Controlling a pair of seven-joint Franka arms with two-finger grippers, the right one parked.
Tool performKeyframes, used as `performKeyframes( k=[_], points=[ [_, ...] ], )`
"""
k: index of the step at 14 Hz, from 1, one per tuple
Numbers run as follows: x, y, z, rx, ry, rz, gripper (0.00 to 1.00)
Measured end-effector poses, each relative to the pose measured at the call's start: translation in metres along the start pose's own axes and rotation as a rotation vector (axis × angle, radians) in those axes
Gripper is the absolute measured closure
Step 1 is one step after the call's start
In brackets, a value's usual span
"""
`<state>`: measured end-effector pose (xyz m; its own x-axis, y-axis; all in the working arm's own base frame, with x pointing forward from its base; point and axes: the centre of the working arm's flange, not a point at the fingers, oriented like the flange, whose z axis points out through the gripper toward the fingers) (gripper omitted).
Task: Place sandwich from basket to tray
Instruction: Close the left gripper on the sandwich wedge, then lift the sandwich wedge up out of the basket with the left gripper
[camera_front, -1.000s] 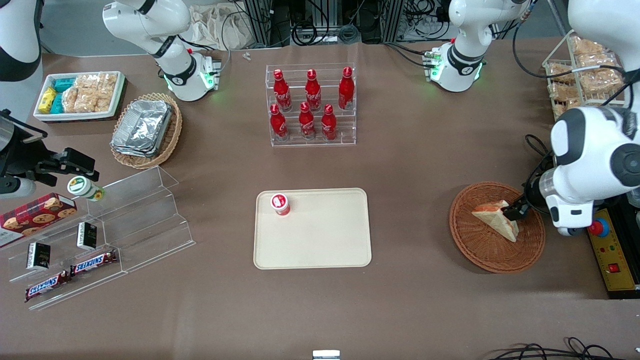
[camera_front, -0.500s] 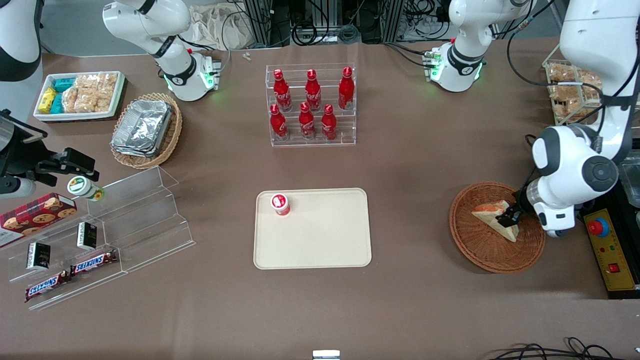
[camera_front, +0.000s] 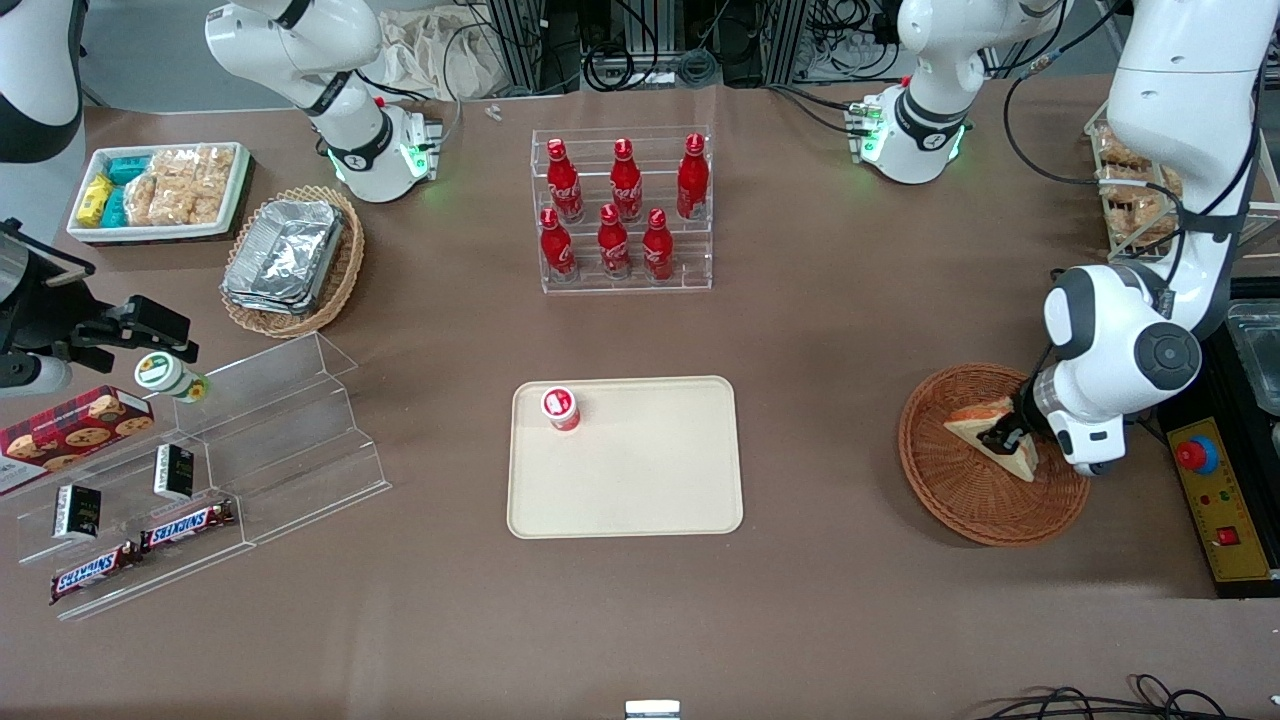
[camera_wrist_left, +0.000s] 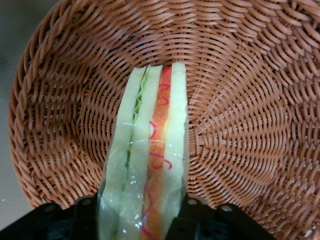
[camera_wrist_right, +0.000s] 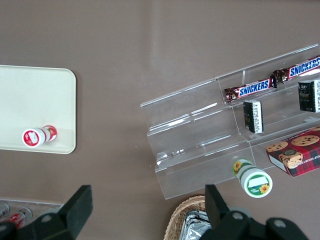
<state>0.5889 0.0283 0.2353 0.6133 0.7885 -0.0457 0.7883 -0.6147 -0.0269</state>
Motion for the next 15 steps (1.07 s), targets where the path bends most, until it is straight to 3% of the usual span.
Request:
performKeyframes(
  k=[1,3,7,8,9,11,15],
  points=[
    [0.0,0.001,-0.003,-0.004,0.004,0.0,0.59],
    [0.001,0.003,-0.023,-0.011,0.017,0.004,0.63],
    [-0.02,0.008,-0.14,0.081,-0.016,0.184,0.68],
    [-0.034,0.012,-0.171,0.087,-0.014,0.277,0.74],
    [-0.052,0.019,-0.195,0.084,-0.007,0.381,0.79],
    [-0.095,0.039,-0.218,0.068,0.002,0.552,0.79],
    [-0.203,0.101,-0.215,0.01,-0.047,0.768,0.79]
  ],
)
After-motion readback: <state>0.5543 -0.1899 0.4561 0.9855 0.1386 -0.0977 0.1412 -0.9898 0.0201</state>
